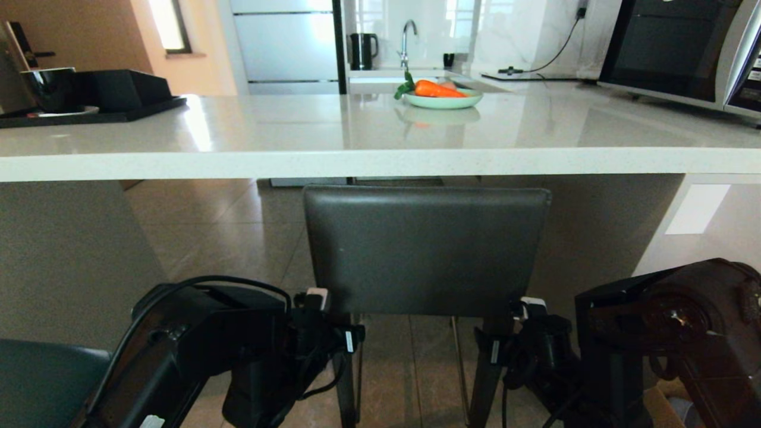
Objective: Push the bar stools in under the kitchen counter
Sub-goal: Pull the gray chair out from under the dining table
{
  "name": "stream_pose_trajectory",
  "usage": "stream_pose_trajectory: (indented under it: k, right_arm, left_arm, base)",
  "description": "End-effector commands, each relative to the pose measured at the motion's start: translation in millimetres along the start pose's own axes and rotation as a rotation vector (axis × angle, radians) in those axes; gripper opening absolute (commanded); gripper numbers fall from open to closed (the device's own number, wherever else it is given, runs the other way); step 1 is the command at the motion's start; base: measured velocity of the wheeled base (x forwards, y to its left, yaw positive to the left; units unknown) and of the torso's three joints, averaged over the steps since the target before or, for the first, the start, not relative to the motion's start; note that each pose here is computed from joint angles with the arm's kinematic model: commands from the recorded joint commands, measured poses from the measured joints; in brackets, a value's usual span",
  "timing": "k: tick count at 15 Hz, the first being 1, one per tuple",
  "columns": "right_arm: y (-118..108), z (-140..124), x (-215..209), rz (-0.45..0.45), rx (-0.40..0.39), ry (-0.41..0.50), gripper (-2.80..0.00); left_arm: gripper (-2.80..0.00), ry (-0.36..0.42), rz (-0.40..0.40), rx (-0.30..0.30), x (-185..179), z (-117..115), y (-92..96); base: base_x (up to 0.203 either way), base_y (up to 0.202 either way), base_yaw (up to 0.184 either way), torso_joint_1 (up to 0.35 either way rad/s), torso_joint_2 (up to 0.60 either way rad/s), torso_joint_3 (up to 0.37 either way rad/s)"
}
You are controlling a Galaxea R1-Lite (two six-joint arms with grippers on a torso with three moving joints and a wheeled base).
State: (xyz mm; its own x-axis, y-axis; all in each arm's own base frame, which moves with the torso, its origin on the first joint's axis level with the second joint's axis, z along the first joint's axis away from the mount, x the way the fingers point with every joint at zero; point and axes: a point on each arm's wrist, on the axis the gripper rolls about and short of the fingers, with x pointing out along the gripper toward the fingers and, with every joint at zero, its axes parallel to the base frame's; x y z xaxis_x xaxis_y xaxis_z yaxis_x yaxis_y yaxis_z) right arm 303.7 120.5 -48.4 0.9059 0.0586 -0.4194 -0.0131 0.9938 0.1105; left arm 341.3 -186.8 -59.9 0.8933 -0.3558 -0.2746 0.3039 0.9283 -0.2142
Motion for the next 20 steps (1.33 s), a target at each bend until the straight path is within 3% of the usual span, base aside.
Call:
stream_pose_trajectory:
  k: [1,3,6,7,8,20]
  right_arm:
    - [2.7,2.4,5.7,0.006,0.008,-0.026,0.00]
    - [3.1,2.1,7.1,0.007,-0.005,-0.027,0.00]
    - [4.2,-0.1,12.7,0.005,-0.003,-0.032,0.00]
    - [3.4,-1.4,11.5,0.004,-0.006,-0.025,-2.80]
    - [3.1,-1.9,11.0,0.000,-0.007,-0.023,-2.80]
    - [2.2,0.5,7.9,-0.021,-0.001,-0.030,-2.80]
  left_arm:
    - [0.00,-0.048,0.002,0.004,8.7,4.4,-1.9]
    - [0.00,-0.075,0.020,0.039,16.8,4.0,-2.9]
    - [0.00,-0.095,0.017,0.037,19.1,8.8,-3.8]
    - [0.00,-0.094,0.020,0.036,18.8,8.5,-3.7]
    - [-2.80,-0.084,0.023,0.037,17.8,6.0,-2.9]
    - [-2.80,-0.080,0.010,0.040,14.4,6.8,-8.4]
  base:
    - [0.000,0.000,0.000,0.000,0.00,0.000]
    - [0.000,0.000,0.000,0.000,0.00,0.000]
    - [0.000,0.000,0.000,0.000,0.00,0.000]
    - [0.000,0.000,0.000,0.000,0.00,0.000]
    - [0.000,0.000,0.000,0.000,0.00,0.000]
    - [0.000,0.000,0.000,0.000,0.00,0.000]
